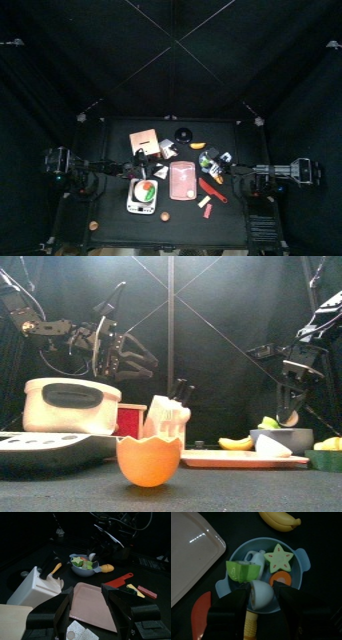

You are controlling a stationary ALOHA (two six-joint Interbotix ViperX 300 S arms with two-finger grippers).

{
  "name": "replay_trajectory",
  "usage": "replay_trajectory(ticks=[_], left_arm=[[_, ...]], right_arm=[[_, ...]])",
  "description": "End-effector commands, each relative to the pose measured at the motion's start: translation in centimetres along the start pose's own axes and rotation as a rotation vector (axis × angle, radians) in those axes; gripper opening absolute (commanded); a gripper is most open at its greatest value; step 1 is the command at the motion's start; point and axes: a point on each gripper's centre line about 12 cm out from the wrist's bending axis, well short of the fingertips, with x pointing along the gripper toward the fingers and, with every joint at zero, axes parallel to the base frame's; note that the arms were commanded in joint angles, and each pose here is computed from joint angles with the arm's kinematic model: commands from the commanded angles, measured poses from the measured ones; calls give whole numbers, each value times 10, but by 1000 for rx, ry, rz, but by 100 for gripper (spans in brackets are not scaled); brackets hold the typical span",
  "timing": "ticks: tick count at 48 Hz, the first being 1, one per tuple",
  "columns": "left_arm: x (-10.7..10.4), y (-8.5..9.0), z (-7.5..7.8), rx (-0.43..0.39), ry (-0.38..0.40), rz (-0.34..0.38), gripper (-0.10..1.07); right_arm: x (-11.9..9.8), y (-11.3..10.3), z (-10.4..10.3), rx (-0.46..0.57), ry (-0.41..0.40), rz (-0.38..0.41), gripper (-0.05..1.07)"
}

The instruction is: Place egg half in bowl

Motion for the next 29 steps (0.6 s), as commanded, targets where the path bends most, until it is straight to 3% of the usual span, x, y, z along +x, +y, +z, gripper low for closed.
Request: replay_trajectory(ticks=[1,7,24,29], left_arm=[[2,-1,5,-3,-20,-1,85],[2,-1,5,-3,-20,-1,85],[2,-1,5,-1,-20,-1,85],[2,-1,5,-3,-20,-1,85]], right_arm=[[-1,2,6,11,-31,34,95],[-1,4,7,11,-40,47,101],[-3,7,9,22,-40,60,102],[-7,18,13,13,-51,93,102]])
